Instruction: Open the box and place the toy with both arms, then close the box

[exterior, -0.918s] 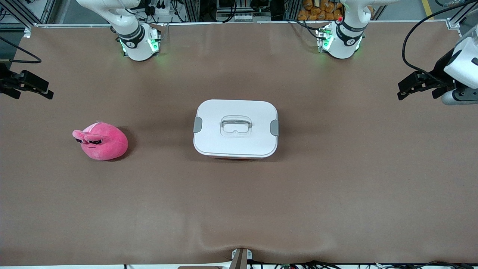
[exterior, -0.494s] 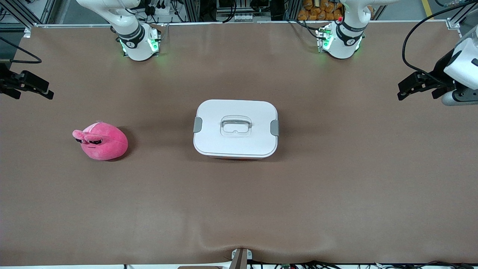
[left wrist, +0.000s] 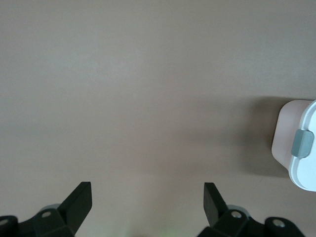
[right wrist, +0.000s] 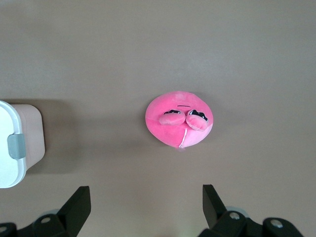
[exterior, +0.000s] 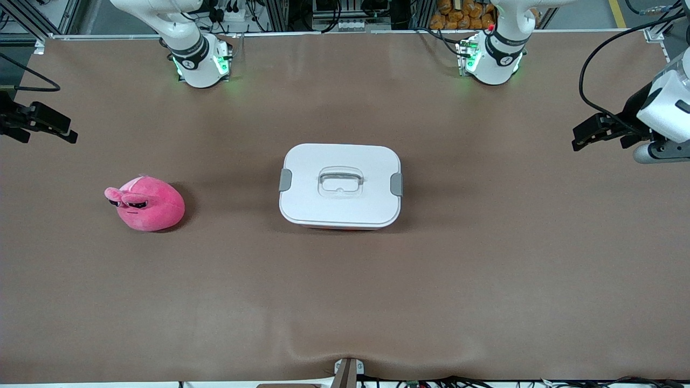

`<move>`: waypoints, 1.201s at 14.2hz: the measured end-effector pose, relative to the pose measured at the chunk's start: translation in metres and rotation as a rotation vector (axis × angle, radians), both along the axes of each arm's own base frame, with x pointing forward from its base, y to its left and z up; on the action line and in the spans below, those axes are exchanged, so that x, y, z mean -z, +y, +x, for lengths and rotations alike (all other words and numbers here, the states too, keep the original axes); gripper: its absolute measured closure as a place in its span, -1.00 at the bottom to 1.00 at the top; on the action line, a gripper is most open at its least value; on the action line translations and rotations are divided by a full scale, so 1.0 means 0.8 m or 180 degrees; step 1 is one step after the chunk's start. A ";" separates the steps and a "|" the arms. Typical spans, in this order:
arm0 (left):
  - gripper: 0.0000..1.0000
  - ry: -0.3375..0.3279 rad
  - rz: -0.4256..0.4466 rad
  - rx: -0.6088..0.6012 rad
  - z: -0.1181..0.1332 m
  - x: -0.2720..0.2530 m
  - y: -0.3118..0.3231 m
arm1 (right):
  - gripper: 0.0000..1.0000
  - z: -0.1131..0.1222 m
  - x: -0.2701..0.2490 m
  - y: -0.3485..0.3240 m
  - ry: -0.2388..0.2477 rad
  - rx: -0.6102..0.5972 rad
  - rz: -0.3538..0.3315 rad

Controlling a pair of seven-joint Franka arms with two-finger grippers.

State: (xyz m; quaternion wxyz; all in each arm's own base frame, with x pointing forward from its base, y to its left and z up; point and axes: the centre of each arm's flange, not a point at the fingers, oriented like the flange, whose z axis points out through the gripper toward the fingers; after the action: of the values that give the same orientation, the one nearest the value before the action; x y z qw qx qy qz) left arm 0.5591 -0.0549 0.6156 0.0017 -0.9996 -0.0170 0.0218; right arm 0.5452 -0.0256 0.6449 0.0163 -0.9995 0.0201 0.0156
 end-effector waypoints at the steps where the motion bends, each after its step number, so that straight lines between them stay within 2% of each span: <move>1: -1.00 0.0026 0.0000 -0.0002 0.003 0.006 0.000 | -1.00 0.000 0.000 0.000 0.0000 0.0000 0.0000; 5: -1.00 0.0118 -0.0014 -0.0053 0.031 0.034 0.006 | -1.00 0.000 0.000 0.000 0.0000 -0.0001 0.0000; 12: -1.00 0.0229 -0.0041 -0.0822 0.062 0.069 -0.015 | -1.00 0.000 0.000 -0.002 0.0000 0.0012 0.0004; 17: -1.00 0.0223 -0.0121 -0.1424 0.071 0.084 -0.072 | -1.00 0.002 0.002 0.001 0.0004 -0.0002 0.0004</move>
State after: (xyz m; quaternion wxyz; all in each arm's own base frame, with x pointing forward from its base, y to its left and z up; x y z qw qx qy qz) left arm 0.6159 -0.1125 0.5481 -0.0215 -0.9694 -0.2378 0.0567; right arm 0.5465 -0.0251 0.6432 0.0169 -0.9995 0.0197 0.0163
